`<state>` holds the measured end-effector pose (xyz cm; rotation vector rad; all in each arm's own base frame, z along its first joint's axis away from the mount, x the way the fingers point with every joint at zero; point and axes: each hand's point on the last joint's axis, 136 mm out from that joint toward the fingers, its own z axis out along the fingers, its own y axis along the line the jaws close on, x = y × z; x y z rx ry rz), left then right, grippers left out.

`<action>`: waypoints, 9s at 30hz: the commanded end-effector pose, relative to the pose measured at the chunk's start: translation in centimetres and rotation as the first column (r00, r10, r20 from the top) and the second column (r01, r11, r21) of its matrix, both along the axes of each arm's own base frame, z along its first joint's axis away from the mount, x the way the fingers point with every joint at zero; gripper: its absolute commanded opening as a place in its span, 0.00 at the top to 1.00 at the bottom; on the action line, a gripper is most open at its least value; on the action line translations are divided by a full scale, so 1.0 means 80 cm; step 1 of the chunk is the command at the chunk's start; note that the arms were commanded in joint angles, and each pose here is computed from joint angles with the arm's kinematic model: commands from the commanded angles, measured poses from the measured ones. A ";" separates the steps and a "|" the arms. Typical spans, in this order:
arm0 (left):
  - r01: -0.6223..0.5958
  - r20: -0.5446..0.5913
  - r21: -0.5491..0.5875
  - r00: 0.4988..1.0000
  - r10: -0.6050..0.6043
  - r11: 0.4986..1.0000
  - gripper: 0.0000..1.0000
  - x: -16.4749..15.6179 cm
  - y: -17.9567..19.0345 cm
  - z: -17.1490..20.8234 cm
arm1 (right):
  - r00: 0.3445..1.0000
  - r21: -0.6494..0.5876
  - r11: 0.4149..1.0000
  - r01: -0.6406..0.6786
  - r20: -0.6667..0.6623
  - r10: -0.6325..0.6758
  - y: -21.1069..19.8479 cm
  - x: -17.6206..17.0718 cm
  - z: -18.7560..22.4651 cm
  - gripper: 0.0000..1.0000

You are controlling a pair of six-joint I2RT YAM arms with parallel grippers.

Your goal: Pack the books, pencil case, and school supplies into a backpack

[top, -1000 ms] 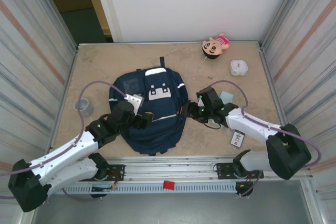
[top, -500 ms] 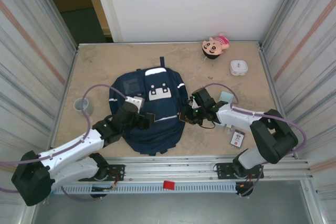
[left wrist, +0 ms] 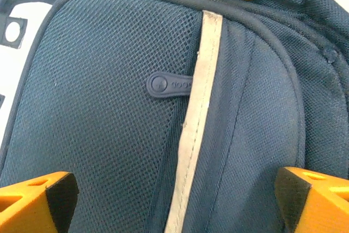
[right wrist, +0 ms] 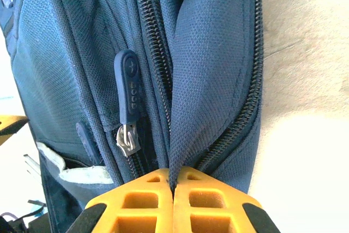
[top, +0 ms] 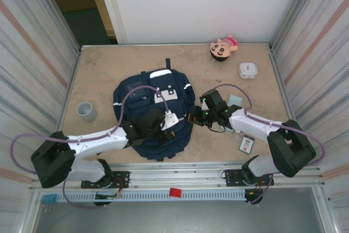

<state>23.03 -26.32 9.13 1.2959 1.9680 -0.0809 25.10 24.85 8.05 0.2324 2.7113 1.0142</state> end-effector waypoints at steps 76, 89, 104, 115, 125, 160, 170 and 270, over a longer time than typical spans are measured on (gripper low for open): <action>0.295 0.268 -0.423 0.944 -0.193 0.856 1.00 -0.010 0.045 0.215 | 0.215 -0.270 0.505 -0.820 0.672 0.709 0.077 -0.055 0.126 0.89; 0.134 0.256 -0.396 0.966 -0.031 0.909 1.00 0.029 0.062 0.211 | 0.379 -0.174 0.588 -0.790 0.616 0.691 0.071 -0.043 0.152 1.00; -0.080 0.177 -0.479 0.967 0.185 0.874 1.00 0.074 0.035 0.239 | 0.737 -0.044 0.811 -0.583 0.391 0.551 0.116 -0.066 0.177 1.00; 0.004 0.198 -0.517 0.973 0.115 0.856 1.00 0.070 0.011 0.241 | 0.821 0.118 0.838 -0.532 0.314 0.477 0.117 -0.070 0.186 0.62; 0.266 0.232 -0.552 0.959 -0.161 0.791 1.00 0.028 0.012 0.253 | 0.950 0.428 0.875 -0.226 0.297 0.101 0.067 -0.020 0.216 0.40; -0.177 -0.200 -0.618 0.978 0.065 0.766 0.63 -0.017 0.032 0.215 | 0.979 0.499 0.866 -0.033 0.191 -0.072 0.129 0.036 0.209 0.95; -0.649 -0.553 -0.479 0.746 0.370 0.591 0.42 -0.089 0.033 0.148 | 0.976 0.488 0.872 -0.041 0.208 -0.071 0.130 0.035 0.214 0.96; -0.699 -0.469 -0.494 0.715 0.518 0.518 1.00 -0.057 0.092 0.093 | 0.975 0.452 0.866 -0.214 0.145 0.166 0.058 0.050 0.243 0.87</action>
